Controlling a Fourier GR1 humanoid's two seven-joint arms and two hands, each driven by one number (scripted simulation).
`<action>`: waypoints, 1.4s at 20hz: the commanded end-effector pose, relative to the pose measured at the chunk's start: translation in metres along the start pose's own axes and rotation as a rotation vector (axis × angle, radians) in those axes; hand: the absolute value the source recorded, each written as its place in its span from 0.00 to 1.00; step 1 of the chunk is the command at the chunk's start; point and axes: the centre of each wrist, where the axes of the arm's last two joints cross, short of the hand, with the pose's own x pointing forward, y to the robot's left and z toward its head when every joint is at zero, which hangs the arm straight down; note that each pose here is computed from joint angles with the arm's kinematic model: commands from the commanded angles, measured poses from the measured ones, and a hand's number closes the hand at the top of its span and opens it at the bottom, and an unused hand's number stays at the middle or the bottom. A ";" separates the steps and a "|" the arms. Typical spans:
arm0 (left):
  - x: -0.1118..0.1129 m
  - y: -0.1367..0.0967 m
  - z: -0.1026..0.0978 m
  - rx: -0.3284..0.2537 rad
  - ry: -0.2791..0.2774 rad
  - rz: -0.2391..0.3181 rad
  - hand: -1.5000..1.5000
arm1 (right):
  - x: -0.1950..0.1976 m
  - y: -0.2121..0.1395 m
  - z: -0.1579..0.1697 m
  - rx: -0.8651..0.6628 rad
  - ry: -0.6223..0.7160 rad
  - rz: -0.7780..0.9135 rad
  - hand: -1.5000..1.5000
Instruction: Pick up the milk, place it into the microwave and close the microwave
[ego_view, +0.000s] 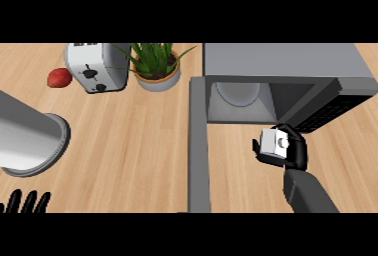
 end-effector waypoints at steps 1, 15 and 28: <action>-0.003 0.012 -0.003 -0.008 0.000 0.001 0.00 | 0.004 0.036 0.003 -0.018 -0.079 0.007 1.00; 0.008 -0.003 0.000 -0.016 0.019 0.018 0.00 | 0.069 -0.013 0.033 0.021 -0.080 0.015 1.00; 0.006 -0.001 0.009 0.028 0.015 0.013 0.00 | 0.151 0.007 0.050 0.100 -0.108 -0.282 1.00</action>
